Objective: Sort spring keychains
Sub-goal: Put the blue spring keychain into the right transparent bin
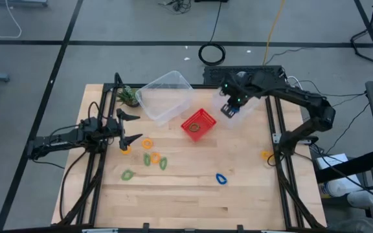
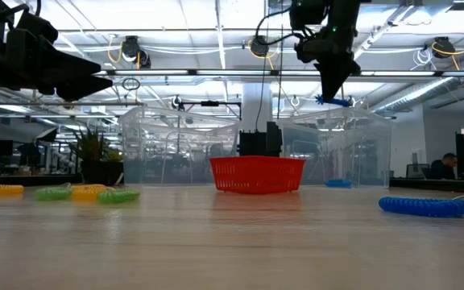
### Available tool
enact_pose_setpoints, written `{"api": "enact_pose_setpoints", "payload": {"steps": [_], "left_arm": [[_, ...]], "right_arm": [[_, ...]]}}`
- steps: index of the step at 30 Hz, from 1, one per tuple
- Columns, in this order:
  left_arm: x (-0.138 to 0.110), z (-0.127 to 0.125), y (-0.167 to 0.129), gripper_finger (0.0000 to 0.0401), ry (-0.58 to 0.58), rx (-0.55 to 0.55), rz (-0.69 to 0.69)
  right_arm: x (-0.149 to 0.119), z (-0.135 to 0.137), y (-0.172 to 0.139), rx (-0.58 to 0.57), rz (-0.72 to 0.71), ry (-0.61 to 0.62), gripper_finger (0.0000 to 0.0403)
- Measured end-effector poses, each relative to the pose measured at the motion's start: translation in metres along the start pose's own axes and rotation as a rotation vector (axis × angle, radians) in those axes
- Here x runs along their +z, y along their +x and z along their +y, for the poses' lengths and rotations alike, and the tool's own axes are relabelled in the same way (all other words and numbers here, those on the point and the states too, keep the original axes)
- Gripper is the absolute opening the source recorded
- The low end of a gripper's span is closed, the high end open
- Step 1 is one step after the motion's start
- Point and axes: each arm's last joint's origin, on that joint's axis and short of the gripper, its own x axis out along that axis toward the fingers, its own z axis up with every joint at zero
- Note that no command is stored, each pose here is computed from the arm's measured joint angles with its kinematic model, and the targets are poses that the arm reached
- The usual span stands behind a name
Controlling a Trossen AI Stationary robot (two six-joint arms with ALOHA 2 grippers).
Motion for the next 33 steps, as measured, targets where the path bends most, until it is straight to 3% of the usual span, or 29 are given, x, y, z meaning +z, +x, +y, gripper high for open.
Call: {"api": "enact_pose_setpoints", "payload": {"steps": [7, 15, 33], "left_arm": [[0.0, 0.0, 0.0, 0.0395, 0.0, 0.0, 0.0], [0.0, 0.0, 0.0, 0.0395, 0.0, 0.0, 0.0], [0.0, 0.0, 0.0, 0.0395, 0.0, 0.0, 0.0]], "right_arm": [[0.013, -0.028, 0.003, -0.017, -0.078, 0.092, 0.0001], [0.02, -0.038, 0.014, -0.059, -0.068, 0.11, 0.0001], [0.009, -0.065, 0.081, -0.067, -0.054, 0.168, 0.0001]]}}
